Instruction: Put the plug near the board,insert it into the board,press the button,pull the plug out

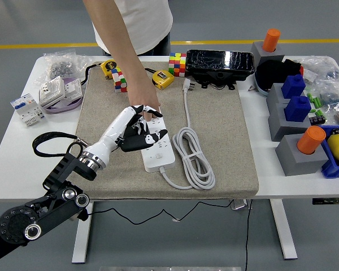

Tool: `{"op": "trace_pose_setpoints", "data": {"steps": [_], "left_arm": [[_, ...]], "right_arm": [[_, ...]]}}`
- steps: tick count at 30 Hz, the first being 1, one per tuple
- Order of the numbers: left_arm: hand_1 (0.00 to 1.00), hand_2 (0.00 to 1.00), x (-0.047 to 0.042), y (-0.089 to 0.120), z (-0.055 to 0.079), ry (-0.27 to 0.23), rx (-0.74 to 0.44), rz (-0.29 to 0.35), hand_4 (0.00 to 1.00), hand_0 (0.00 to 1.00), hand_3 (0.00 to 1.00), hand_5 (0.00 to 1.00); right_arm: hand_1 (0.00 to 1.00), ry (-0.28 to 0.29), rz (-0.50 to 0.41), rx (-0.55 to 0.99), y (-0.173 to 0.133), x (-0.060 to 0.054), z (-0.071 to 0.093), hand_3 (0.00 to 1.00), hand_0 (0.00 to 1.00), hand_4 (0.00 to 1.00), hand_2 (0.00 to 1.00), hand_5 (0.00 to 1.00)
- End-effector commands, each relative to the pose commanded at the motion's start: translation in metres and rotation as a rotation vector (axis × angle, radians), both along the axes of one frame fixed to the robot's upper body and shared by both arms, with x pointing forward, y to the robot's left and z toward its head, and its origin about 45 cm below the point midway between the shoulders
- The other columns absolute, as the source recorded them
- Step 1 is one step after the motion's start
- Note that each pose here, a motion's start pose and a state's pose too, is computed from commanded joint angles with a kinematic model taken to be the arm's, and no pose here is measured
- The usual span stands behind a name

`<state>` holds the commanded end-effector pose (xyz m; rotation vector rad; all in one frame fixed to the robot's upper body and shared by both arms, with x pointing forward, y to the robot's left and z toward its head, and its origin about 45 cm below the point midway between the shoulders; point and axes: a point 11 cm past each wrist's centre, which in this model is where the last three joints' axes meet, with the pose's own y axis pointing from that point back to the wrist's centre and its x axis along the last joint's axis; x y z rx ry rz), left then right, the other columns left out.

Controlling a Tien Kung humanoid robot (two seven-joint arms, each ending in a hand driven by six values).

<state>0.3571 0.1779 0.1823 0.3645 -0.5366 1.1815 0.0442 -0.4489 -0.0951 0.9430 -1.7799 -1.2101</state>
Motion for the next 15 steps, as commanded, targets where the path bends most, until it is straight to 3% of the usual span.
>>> {"op": "trace_pose_setpoints", "data": {"steps": [4, 5, 10, 11, 15], "left_arm": [[0.269, 0.376, 0.0092, 0.002, 0.000, -0.048, 0.075, 0.017, 0.799, 0.250, 0.582, 0.326], [0.683, 0.577, 0.0112, 0.003, -0.001, -0.050, 0.091, 0.020, 0.804, 0.548, 0.595, 0.306], [0.683, 0.577, 0.0193, 0.001, -0.013, -0.006, 0.195, 0.012, 0.804, 0.548, 0.595, 0.306], [0.835, 0.782, 0.0210, 0.000, -0.016, 0.004, 0.219, 0.011, 0.844, 0.768, 0.750, 0.270], [0.835, 0.782, 0.0259, 0.001, -0.024, 0.027, 0.282, 0.016, 0.844, 0.768, 0.750, 0.270]], "right_arm": [[0.651, 0.002, 0.000, 0.000, 0.000, -0.001, 0.000, 0.572, 0.548, 0.917, 0.670, 0.430], [0.651, 0.001, 0.000, 0.000, 0.000, -0.001, 0.000, 0.572, 0.548, 0.917, 0.669, 0.429], [0.651, -0.001, 0.002, 0.000, 0.000, 0.001, 0.000, 0.572, 0.548, 0.917, 0.669, 0.429], [0.651, -0.001, 0.003, 0.000, 0.000, 0.001, 0.000, 0.573, 0.549, 0.918, 0.669, 0.429], [0.651, -0.002, 0.002, -0.001, -0.001, 0.001, 0.000, 0.573, 0.549, 0.918, 0.669, 0.429]]}}
